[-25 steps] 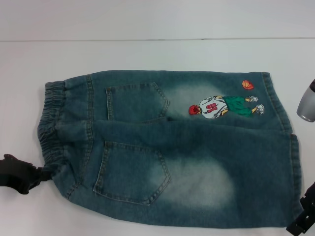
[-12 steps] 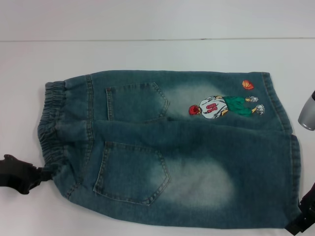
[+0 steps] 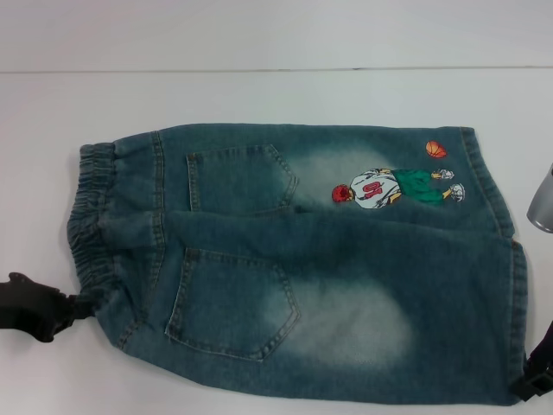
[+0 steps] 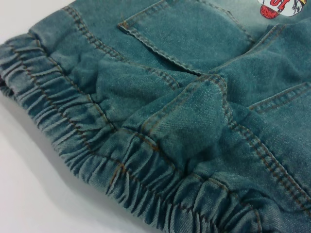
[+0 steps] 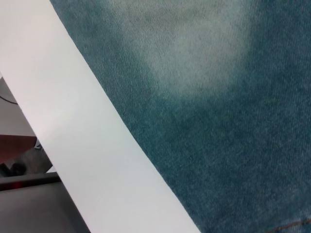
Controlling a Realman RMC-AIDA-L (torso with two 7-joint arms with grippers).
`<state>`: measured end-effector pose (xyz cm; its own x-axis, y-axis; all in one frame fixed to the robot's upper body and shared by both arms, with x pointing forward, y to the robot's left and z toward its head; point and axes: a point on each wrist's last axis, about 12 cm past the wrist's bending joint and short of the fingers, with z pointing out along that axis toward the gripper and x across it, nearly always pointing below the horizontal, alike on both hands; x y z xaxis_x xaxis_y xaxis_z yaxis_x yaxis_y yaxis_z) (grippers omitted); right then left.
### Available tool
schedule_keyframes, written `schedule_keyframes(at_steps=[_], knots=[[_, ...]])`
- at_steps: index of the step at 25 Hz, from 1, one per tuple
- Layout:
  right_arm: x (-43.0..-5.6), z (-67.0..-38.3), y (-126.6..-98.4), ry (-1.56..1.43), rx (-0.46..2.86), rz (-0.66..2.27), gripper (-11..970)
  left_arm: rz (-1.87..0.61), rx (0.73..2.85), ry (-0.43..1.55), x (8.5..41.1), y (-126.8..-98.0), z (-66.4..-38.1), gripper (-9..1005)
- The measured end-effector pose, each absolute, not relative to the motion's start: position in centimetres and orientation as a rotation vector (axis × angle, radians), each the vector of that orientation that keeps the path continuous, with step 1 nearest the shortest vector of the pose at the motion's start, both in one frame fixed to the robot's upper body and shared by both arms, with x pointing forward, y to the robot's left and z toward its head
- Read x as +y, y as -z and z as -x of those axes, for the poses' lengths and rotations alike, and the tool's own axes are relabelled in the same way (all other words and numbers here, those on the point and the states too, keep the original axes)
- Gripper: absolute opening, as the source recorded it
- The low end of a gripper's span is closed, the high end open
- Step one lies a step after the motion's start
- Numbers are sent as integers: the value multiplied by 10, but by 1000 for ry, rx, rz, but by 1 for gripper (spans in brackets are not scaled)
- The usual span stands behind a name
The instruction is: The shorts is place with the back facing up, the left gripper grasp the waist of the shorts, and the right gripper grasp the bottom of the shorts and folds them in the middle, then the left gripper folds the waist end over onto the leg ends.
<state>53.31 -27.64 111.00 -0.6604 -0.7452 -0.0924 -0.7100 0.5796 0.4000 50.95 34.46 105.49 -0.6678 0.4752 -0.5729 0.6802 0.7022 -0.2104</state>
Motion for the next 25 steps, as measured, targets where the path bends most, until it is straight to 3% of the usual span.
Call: schedule_keyframes(at_steps=[2, 8, 15, 25], knots=[[-277, -533, -1110, 631, -2715, -1260, 208, -884, 2427, 571, 344, -1054, -509, 51], [-279, -532, -1107, 629, -2719, -1276, 21, -877, 2432, 582, 344, -1054, -507, 51], [-291, -531, -1120, 738, -2773, -1352, 26, -786, 2423, 651, 350, -1055, -500, 51], [-304, -536, -1151, 899, -2882, -1493, 23, -674, 2303, 714, 368, -1083, -505, 51]])
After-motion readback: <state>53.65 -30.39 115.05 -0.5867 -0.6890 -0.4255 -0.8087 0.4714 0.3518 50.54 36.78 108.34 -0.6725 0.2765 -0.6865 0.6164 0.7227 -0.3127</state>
